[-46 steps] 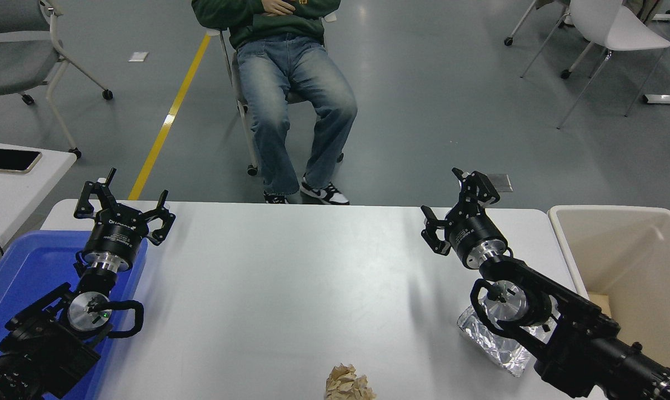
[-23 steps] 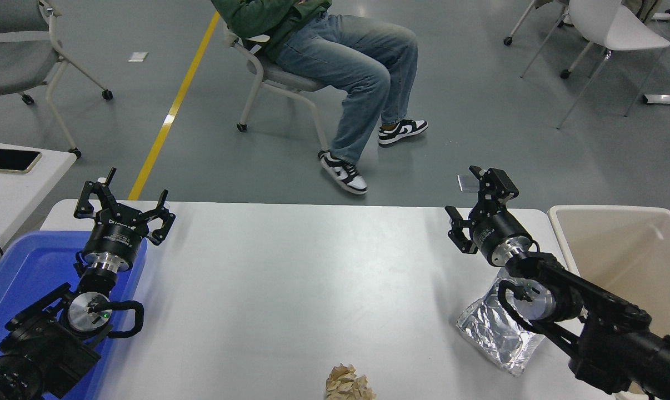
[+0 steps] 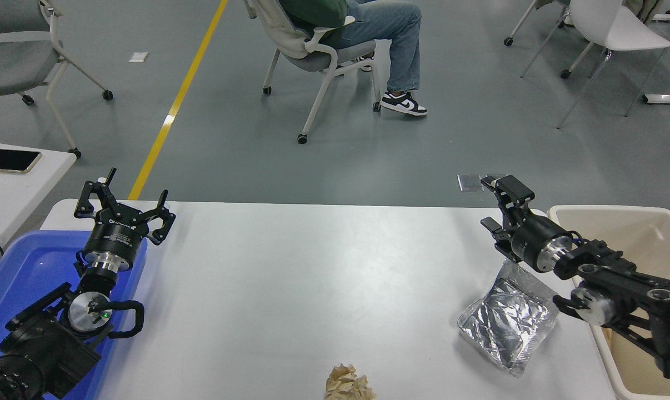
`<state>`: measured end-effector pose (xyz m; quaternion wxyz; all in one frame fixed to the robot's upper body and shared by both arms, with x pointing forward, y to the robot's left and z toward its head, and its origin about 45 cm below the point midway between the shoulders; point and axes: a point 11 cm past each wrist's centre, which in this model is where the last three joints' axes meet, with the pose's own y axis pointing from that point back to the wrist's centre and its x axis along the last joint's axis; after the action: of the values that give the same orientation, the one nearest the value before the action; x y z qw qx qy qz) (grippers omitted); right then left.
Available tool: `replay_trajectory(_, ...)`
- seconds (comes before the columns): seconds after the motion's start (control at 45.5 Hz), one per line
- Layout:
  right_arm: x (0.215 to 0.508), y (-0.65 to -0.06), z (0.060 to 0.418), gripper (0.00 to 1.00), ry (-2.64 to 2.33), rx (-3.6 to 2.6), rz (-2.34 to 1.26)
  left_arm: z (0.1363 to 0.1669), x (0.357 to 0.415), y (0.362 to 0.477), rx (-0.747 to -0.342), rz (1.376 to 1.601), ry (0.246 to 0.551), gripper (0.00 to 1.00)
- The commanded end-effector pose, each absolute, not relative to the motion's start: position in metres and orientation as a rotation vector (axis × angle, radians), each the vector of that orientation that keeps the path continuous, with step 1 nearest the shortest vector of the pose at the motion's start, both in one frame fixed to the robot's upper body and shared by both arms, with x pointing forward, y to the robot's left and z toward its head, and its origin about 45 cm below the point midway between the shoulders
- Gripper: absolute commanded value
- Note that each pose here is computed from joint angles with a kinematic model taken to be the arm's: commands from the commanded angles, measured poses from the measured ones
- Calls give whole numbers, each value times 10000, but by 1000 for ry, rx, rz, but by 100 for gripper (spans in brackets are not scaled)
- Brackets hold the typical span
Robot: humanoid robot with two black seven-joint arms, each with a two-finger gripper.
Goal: Clean the table surface
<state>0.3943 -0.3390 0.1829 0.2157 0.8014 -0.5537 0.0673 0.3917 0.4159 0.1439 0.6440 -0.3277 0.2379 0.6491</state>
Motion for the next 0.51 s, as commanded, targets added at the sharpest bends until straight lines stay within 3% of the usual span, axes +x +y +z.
replay_trajectory(0.0,3777,-3806,2000,100,-1329,2087,337,1440,3918,4158,-746,1478,542,100)
replay_trajectory(0.484,3077,-4529,1567,100,-957,1821,205,1440,3918,4158,-746,1478,542,100)
